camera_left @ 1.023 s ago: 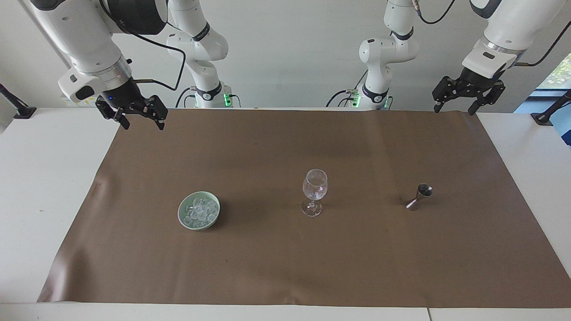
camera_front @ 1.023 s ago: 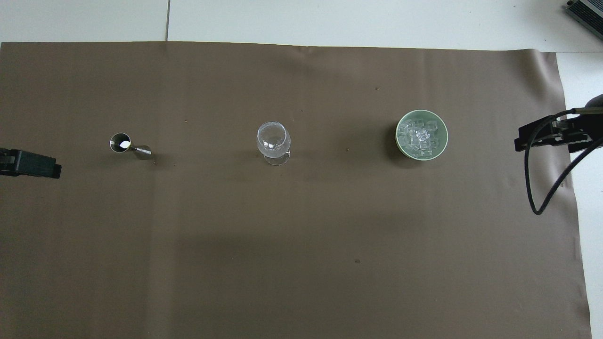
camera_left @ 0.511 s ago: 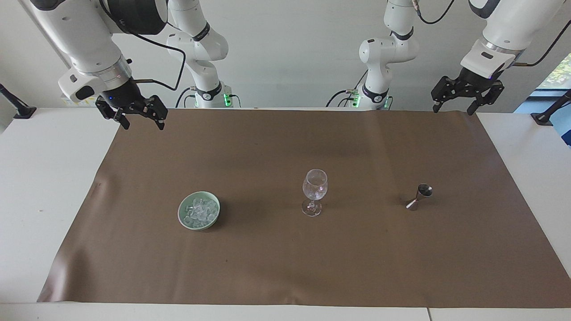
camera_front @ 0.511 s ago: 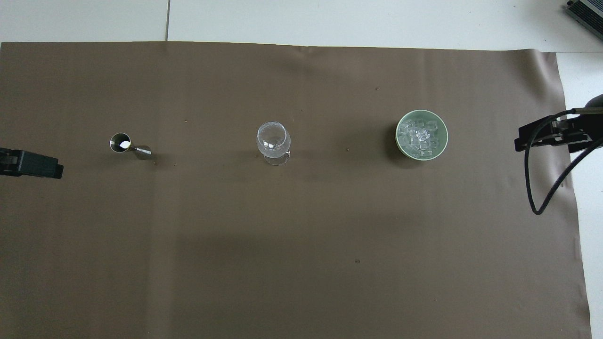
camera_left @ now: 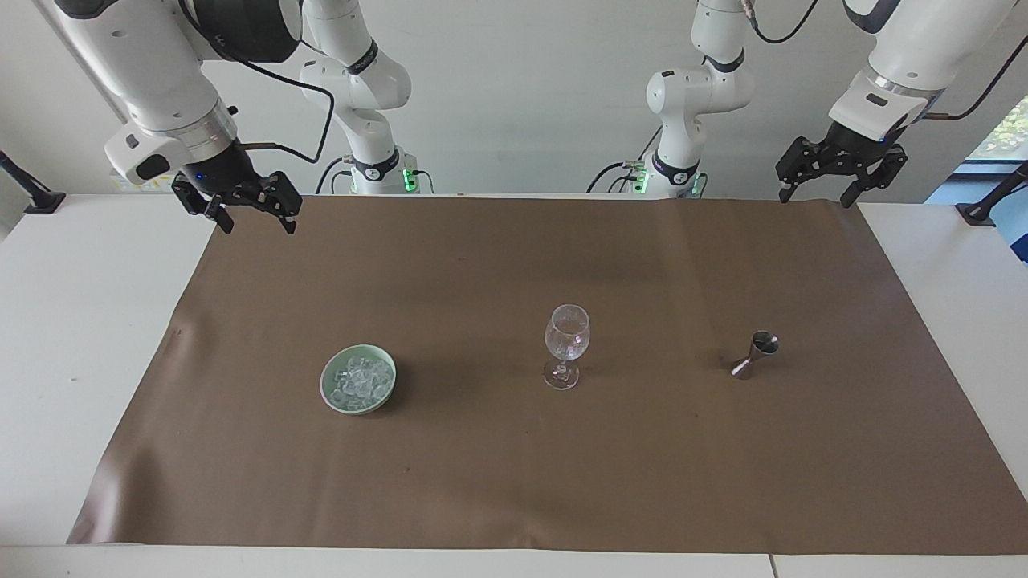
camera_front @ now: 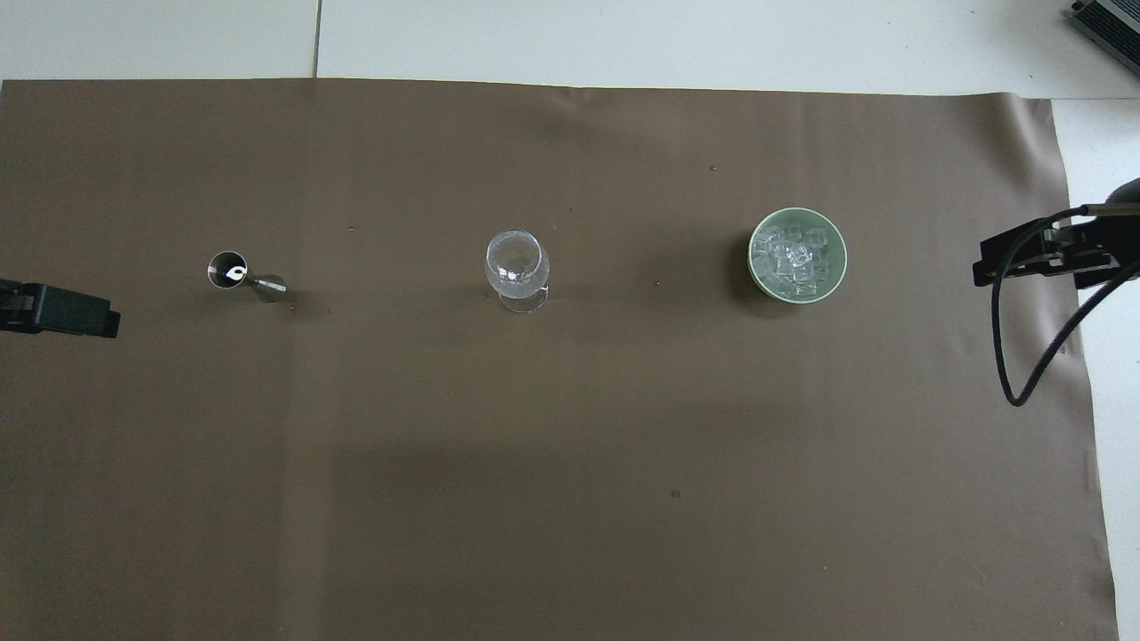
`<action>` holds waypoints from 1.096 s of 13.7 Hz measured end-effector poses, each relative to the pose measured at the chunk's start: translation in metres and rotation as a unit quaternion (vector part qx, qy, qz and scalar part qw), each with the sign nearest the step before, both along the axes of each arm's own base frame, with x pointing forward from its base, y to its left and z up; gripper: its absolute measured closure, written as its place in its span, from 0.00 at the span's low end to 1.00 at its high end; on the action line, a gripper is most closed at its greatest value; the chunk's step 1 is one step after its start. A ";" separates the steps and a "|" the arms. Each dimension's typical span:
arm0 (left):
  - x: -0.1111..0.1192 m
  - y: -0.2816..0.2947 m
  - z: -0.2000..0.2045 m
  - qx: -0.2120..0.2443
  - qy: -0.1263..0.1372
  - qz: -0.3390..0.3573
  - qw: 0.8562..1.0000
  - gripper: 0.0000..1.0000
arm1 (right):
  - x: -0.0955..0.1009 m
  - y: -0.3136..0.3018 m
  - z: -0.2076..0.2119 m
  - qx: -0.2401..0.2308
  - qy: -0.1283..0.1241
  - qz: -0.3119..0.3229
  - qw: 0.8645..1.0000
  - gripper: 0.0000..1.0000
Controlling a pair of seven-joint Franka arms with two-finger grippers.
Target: Pour wine and add ice with both arms
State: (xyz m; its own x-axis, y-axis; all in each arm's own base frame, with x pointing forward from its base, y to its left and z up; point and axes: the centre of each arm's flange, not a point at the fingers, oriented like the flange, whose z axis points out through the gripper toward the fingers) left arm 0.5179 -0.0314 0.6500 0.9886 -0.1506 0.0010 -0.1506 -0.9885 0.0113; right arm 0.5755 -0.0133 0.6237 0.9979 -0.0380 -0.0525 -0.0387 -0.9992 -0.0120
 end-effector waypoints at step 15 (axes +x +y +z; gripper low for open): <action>0.011 0.009 -0.041 -0.018 0.032 0.103 0.994 0.00 | 0.000 0.000 0.000 0.000 0.000 0.000 1.000 0.00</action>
State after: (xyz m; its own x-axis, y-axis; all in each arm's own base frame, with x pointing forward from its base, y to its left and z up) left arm 0.5288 -0.0229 0.6086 0.9967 0.0537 -0.0603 0.0568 -0.9971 0.0509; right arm 0.5755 -0.0133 0.6237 0.9979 -0.0380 -0.0525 -0.0387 -0.9992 -0.0119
